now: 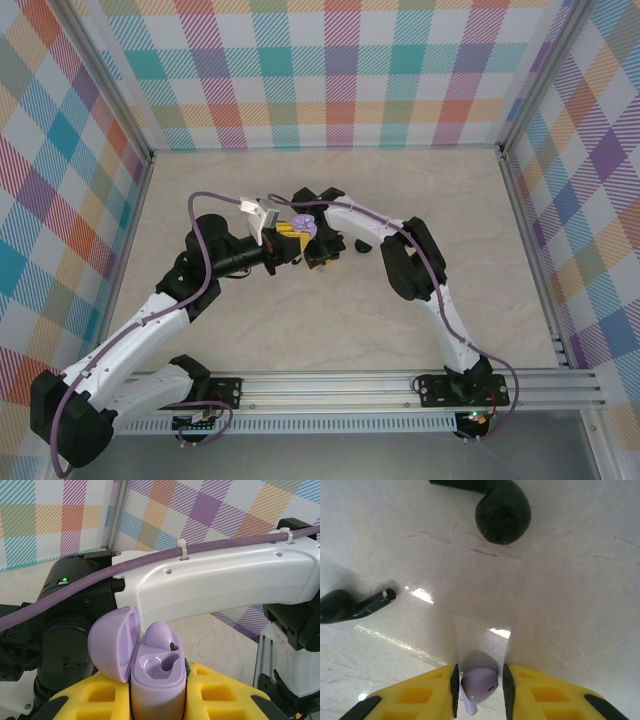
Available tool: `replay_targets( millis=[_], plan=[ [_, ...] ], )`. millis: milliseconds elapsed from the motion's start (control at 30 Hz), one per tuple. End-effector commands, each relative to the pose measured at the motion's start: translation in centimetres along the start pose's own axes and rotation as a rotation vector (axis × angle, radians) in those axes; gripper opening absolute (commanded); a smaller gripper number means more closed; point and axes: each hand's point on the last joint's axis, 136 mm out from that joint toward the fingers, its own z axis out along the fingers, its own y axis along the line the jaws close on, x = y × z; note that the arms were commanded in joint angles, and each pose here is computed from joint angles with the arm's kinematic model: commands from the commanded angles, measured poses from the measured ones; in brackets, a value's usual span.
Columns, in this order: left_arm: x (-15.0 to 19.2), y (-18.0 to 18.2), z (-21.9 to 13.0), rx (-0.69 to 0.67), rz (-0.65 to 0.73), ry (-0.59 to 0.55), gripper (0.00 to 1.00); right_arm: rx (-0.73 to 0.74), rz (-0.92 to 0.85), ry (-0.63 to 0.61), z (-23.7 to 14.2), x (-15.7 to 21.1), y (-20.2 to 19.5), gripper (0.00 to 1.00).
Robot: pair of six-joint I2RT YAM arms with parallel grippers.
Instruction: Insert wireless bluetooth earbuds into charging case
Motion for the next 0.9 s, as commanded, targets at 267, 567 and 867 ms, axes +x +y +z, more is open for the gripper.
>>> replay_targets(
  millis=[267,567,867],
  plan=[
    [-1.6,-1.2,-0.4,0.027,0.026,-0.047,0.20,0.057,0.024,0.075,1.9,1.5,-0.8,0.26],
    [-1.2,-0.8,-0.3,0.010,0.020,-0.036,0.20,-0.016,0.060,0.006,0.3,0.6,-0.6,0.25],
    [0.6,1.9,0.3,-0.107,-0.034,0.017,0.19,-0.238,0.163,-0.089,-1.8,-0.2,-1.5,0.24]
  ],
)
